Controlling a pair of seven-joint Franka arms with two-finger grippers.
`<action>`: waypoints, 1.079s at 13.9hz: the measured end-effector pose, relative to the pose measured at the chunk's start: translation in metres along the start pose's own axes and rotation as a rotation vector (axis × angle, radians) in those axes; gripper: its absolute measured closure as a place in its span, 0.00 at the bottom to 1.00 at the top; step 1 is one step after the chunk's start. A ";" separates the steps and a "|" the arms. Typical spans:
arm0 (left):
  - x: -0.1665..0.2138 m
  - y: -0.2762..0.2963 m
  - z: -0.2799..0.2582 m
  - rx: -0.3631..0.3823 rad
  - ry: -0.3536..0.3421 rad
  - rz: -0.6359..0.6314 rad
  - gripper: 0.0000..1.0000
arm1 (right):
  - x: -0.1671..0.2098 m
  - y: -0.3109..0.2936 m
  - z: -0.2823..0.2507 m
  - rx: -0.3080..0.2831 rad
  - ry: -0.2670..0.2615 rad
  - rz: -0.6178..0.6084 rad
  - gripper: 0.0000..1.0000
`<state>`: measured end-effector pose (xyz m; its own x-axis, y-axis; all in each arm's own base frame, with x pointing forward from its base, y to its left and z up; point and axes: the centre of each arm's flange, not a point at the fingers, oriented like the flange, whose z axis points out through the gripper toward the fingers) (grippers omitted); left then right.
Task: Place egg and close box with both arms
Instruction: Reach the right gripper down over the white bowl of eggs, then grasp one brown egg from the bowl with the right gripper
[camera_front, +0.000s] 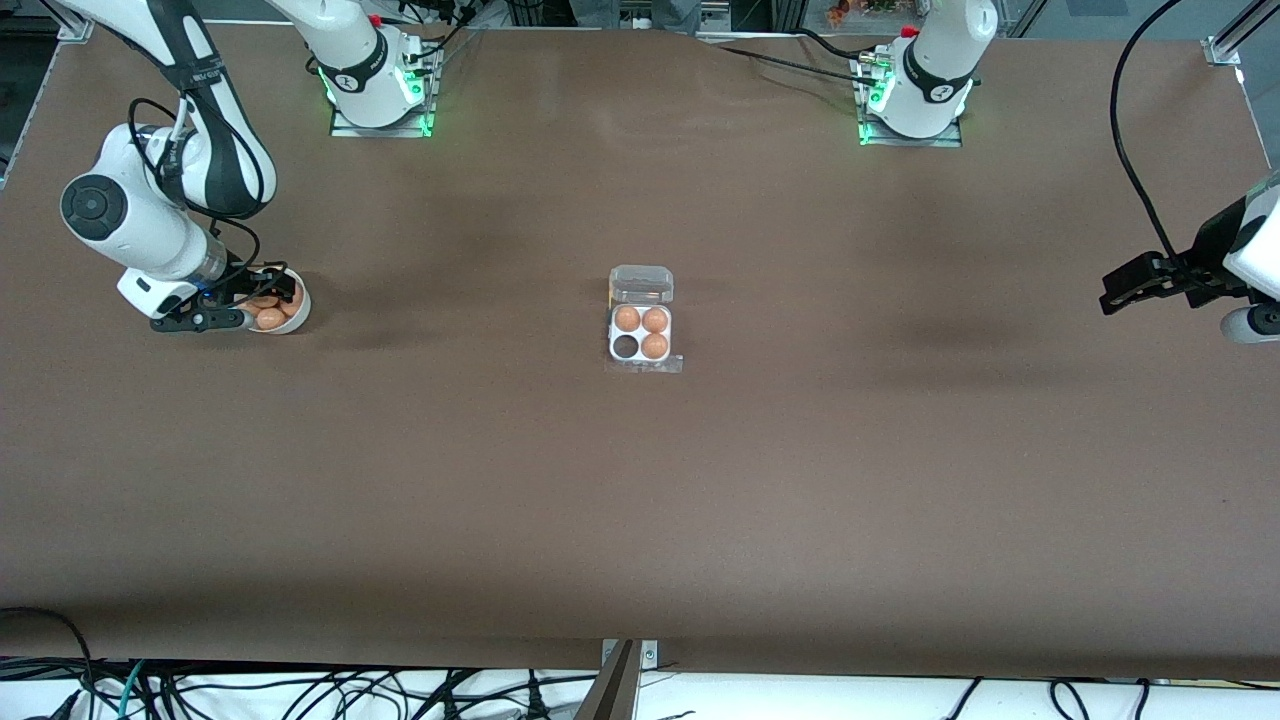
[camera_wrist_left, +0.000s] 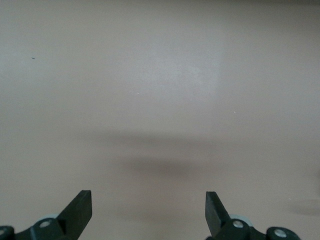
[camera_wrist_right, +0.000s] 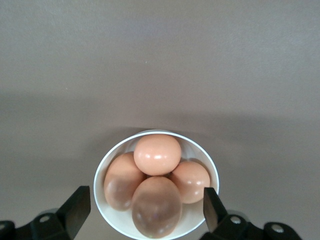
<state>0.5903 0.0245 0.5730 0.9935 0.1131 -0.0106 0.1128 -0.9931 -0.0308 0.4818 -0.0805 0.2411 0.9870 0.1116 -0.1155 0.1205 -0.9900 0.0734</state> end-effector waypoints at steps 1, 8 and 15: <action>0.000 0.000 0.000 0.000 0.000 0.000 0.00 | 0.000 0.000 0.002 0.000 -0.004 -0.006 0.00; 0.000 0.001 0.000 0.000 0.000 0.002 0.00 | -0.001 -0.001 0.009 -0.004 -0.019 -0.035 0.29; 0.000 0.001 0.000 0.000 0.000 0.002 0.00 | -0.001 -0.001 0.010 -0.005 -0.022 -0.038 0.53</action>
<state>0.5904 0.0234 0.5729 0.9937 0.1112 -0.0110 0.1108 -0.9934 -0.0307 0.4798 -0.0810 0.2311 0.9792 0.1467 -0.1402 0.1581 -0.9847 0.0738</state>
